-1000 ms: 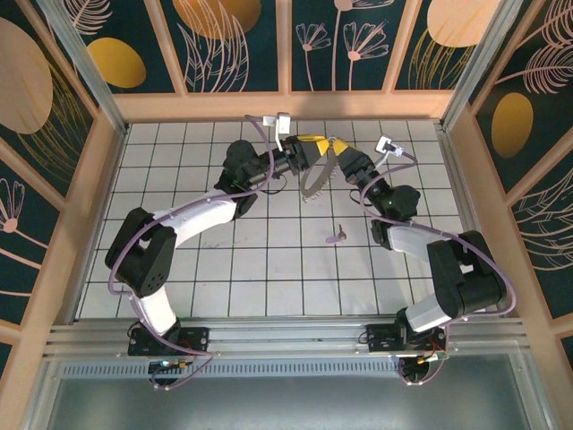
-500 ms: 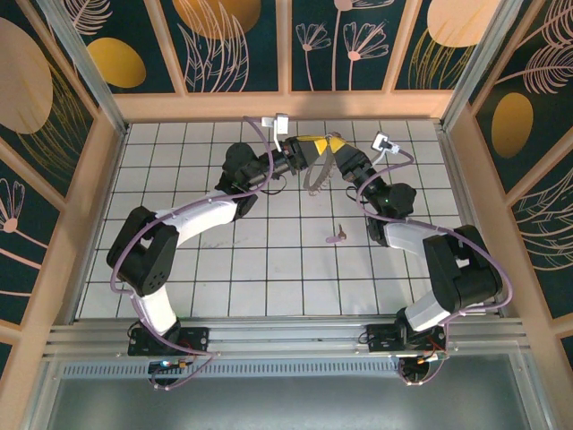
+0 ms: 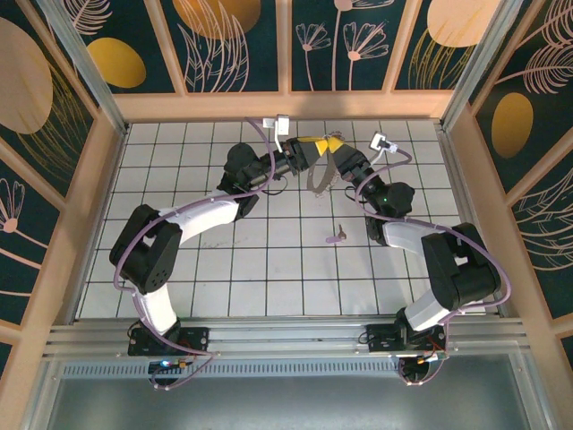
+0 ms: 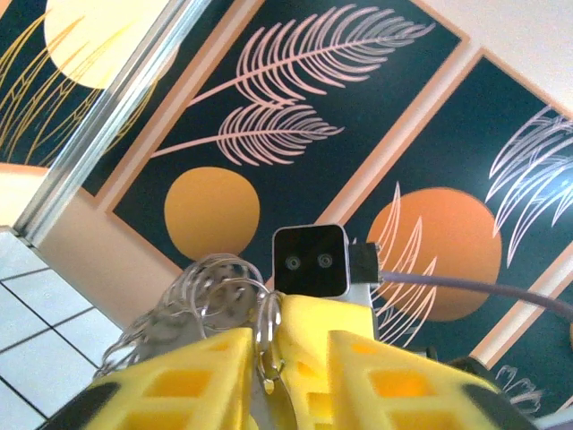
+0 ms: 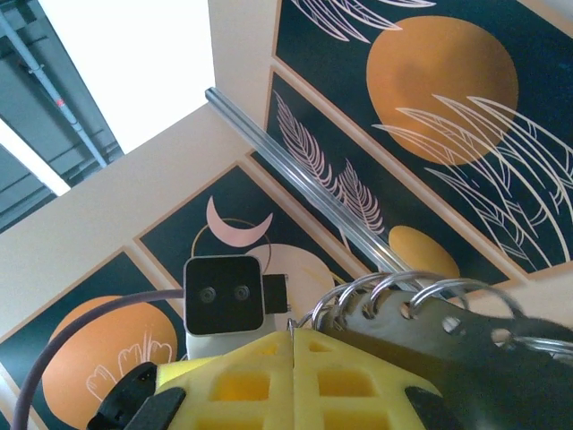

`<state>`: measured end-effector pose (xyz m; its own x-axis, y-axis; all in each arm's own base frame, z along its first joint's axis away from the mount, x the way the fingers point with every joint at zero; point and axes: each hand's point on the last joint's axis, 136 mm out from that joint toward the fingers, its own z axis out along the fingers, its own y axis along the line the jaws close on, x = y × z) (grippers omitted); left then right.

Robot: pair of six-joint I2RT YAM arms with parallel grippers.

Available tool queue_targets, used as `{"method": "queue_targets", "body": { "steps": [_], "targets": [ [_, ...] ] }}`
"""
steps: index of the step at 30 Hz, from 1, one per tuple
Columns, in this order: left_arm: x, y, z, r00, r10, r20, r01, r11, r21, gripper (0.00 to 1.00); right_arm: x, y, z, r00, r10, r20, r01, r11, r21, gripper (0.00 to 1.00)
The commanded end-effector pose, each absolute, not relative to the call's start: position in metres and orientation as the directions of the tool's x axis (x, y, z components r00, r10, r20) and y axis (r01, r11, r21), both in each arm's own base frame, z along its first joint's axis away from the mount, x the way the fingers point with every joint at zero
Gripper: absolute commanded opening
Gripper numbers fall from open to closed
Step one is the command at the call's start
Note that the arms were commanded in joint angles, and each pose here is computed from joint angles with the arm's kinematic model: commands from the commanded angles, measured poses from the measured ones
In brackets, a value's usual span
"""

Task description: Put the keys on the keyring

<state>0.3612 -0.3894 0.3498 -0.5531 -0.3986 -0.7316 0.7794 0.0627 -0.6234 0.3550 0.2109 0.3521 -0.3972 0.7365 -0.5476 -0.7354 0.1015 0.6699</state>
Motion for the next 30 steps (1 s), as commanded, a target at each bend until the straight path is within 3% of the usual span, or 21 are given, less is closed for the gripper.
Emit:
{"method": "queue_targets", "body": {
  "steps": [1, 7, 14, 18, 22, 24, 26, 30],
  "targets": [
    [0.354, -0.388, 0.369, -0.511, -0.425, -0.747, 0.819, 0.022, -0.573, 0.40, 0.342, 0.214, 0.376, -0.362, 0.738, -0.570, -0.801, 0.067, 0.596, 0.00],
    [0.348, -0.383, 0.378, -0.461, -0.399, -0.793, 0.847, 0.070, -0.527, 0.47, 0.344, 0.213, 0.374, -0.365, 0.727, -0.581, -0.798, 0.076, 0.597, 0.00],
    [0.337, -0.385, 0.383, -0.441, -0.347, -0.827, 0.874, 0.043, -0.484, 0.20, 0.341, 0.218, 0.375, -0.382, 0.698, -0.606, -0.809, 0.064, 0.584, 0.00],
    [0.331, -0.384, 0.385, -0.433, -0.347, -0.832, 0.885, 0.011, -0.465, 0.20, 0.341, 0.221, 0.375, -0.390, 0.679, -0.622, -0.812, 0.065, 0.580, 0.00],
    [0.328, -0.382, 0.388, -0.421, -0.347, -0.838, 0.894, -0.002, -0.448, 0.13, 0.341, 0.224, 0.374, -0.398, 0.664, -0.633, -0.814, 0.063, 0.578, 0.00],
    [0.329, -0.381, 0.389, -0.416, -0.352, -0.838, 0.896, 0.001, -0.445, 0.20, 0.340, 0.225, 0.374, -0.401, 0.654, -0.641, -0.816, 0.063, 0.575, 0.00],
    [0.331, -0.376, 0.391, -0.410, -0.361, -0.838, 0.896, 0.012, -0.443, 0.34, 0.339, 0.225, 0.373, -0.402, 0.648, -0.647, -0.817, 0.064, 0.573, 0.00],
    [0.338, -0.368, 0.389, -0.398, -0.359, -0.844, 0.898, 0.036, -0.439, 0.47, 0.337, 0.227, 0.374, -0.406, 0.634, -0.659, -0.823, 0.061, 0.565, 0.00]
  ]
}}
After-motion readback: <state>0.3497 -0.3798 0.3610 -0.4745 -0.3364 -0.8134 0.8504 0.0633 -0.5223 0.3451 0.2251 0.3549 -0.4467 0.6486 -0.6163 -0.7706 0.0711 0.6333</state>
